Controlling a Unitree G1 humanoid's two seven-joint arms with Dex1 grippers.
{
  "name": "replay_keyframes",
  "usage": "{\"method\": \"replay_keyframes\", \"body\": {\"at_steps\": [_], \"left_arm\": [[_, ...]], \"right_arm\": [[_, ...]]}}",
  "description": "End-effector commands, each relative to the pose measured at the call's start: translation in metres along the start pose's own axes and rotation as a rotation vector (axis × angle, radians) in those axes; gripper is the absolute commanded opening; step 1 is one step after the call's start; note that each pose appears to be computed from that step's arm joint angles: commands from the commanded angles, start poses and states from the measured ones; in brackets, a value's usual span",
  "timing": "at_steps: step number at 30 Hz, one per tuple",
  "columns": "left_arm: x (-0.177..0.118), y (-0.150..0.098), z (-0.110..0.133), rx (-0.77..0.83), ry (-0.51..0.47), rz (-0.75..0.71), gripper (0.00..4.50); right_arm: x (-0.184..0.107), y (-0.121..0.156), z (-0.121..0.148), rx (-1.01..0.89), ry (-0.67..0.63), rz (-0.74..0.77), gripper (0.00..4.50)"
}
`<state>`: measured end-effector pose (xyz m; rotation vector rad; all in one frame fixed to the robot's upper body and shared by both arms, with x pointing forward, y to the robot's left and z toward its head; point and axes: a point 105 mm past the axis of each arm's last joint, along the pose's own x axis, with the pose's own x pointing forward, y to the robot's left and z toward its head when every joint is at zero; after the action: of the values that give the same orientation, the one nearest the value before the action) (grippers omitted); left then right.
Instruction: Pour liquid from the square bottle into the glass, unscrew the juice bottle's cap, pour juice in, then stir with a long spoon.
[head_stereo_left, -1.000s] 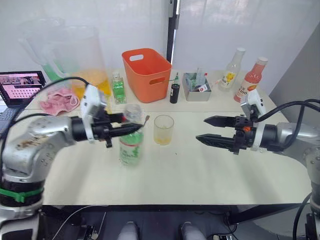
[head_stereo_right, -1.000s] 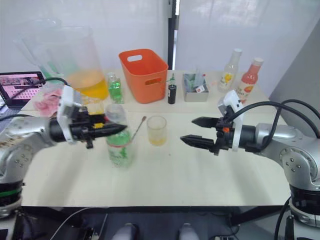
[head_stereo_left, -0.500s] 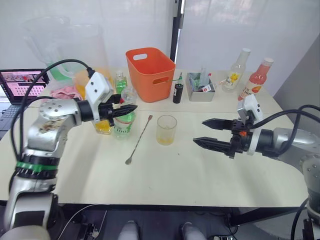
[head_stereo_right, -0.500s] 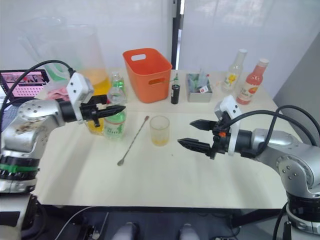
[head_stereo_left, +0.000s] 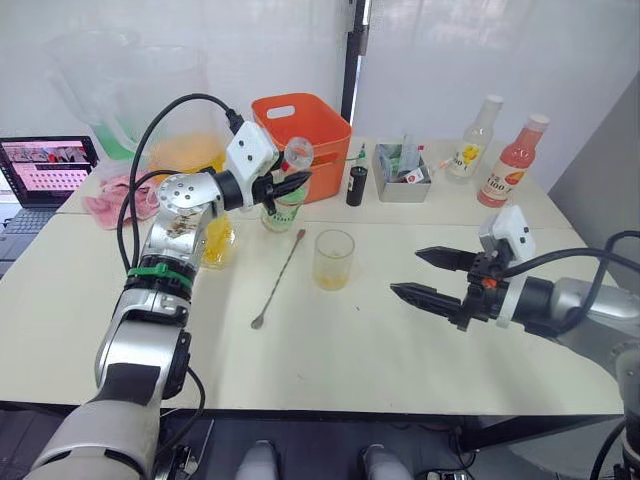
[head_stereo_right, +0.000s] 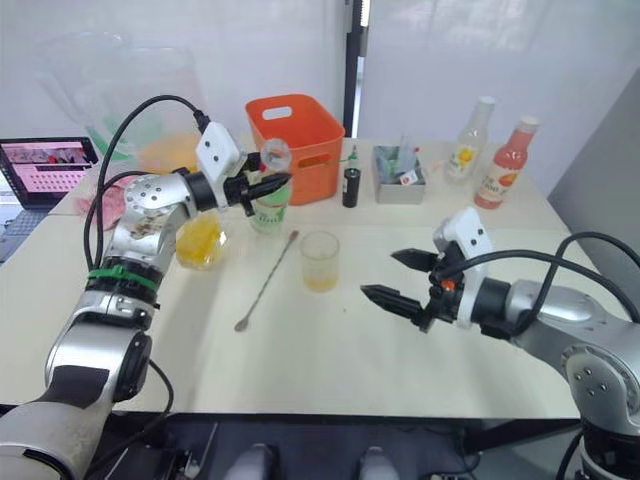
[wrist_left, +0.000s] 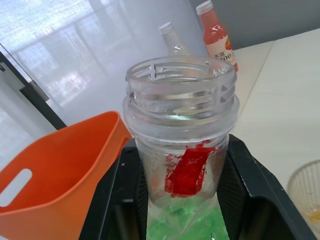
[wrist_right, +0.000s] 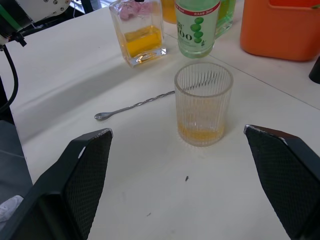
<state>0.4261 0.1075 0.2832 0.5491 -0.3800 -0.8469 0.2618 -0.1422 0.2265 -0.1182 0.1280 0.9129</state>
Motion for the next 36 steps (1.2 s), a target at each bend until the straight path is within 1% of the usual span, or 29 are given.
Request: {"method": "replay_keyframes", "body": {"at_steps": [1,4,6,8,10,15,18,21,27,32,36], "left_arm": [[0.007,0.011,0.024,0.143,-0.064,0.040,1.33],[0.010,0.010,0.022,0.195,-0.063,0.045,1.33],[0.015,0.005,0.021,0.318,-0.047,0.050,1.33],[0.018,0.000,0.019,0.400,-0.044,0.050,1.33],[0.020,-0.004,0.015,0.443,-0.031,0.040,1.33],[0.027,-0.012,0.003,0.452,0.015,0.024,1.33],[0.029,-0.020,0.002,0.565,0.019,-0.017,1.33],[0.029,-0.026,-0.001,0.612,0.016,-0.035,1.33],[0.028,-0.036,0.001,0.711,-0.017,-0.074,1.33],[0.029,-0.030,0.011,0.837,-0.055,-0.001,1.33],[0.028,-0.029,0.011,0.932,-0.057,0.007,1.33]], "right_arm": [[-0.006,0.005,0.011,-0.031,-0.048,-0.026,4.46],[-0.005,0.008,0.010,-0.024,-0.050,-0.032,4.46],[-0.006,0.008,0.008,-0.018,-0.041,-0.038,4.46],[-0.007,0.008,0.006,-0.016,-0.030,-0.046,4.46],[-0.008,0.006,0.007,-0.019,-0.028,-0.057,4.46],[-0.010,0.004,0.008,-0.010,-0.031,-0.083,4.46],[-0.010,0.004,0.008,-0.005,-0.033,-0.091,4.46],[-0.010,0.002,0.007,-0.002,-0.033,-0.105,4.46],[-0.011,0.001,0.005,0.002,-0.024,-0.120,4.46],[-0.011,-0.003,0.007,-0.007,-0.027,-0.139,4.46],[-0.013,-0.005,0.007,-0.011,-0.022,-0.151,4.46]]}}
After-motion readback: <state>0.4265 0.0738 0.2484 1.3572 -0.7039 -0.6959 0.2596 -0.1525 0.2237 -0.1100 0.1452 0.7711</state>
